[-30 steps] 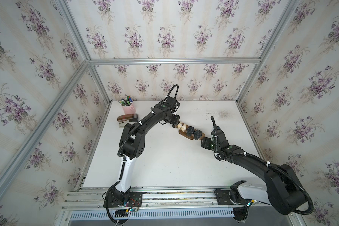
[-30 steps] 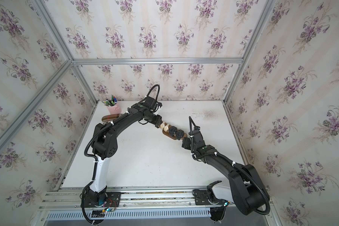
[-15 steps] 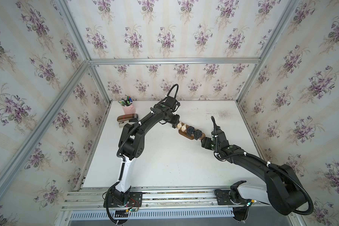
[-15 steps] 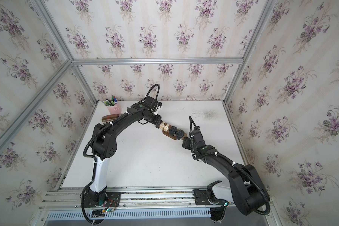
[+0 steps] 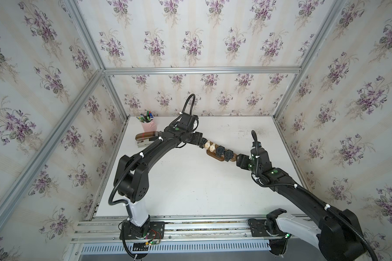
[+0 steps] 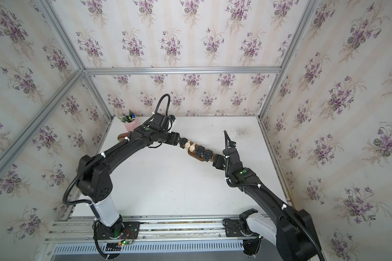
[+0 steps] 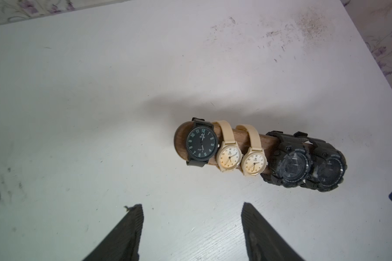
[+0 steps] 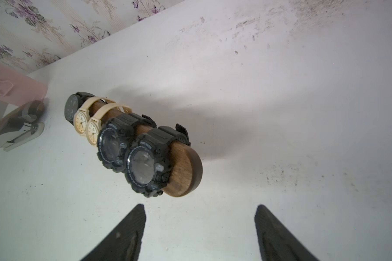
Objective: Place watch on stand
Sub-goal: Place the watch on the stand, then reset both arms
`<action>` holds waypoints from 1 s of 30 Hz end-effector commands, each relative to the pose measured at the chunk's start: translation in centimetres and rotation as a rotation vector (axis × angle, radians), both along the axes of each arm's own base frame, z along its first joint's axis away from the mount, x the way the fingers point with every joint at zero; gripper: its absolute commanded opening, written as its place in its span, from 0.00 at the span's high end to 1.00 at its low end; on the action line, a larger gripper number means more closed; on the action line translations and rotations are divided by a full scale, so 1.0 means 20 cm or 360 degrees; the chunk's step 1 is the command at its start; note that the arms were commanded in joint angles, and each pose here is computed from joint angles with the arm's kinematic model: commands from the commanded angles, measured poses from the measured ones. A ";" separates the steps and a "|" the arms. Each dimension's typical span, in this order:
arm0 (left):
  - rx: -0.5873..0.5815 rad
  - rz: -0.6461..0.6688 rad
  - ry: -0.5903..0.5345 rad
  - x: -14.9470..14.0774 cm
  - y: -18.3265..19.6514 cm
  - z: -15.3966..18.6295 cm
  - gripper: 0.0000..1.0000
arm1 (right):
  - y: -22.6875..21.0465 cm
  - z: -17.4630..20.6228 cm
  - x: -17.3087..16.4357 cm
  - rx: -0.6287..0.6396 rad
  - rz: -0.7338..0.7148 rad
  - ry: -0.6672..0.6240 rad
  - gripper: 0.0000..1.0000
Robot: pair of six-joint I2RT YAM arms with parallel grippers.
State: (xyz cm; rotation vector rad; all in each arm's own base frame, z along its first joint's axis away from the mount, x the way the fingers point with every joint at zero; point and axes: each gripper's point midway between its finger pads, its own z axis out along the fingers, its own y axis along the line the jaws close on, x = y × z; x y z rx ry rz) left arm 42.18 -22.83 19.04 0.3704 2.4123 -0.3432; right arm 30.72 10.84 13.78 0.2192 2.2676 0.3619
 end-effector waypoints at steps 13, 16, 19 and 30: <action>0.0445 0.1175 -0.0615 -0.44 1.15 0.13 0.00 | -0.44 0.53 0.06 -0.0464 -0.0578 -0.0559 0.02; 0.0470 0.1235 -0.0635 -0.47 1.23 0.02 0.00 | -0.49 0.55 0.07 -0.0541 -0.0633 -0.0655 0.00; 0.0519 0.1326 -0.0577 -0.48 1.32 -0.10 0.00 | -0.54 0.47 0.09 -0.0613 -0.0675 -0.0689 0.00; 0.0270 0.1062 -0.0690 -0.36 1.33 -0.37 0.00 | -0.76 0.06 0.11 -0.0605 -0.0858 -0.0720 0.00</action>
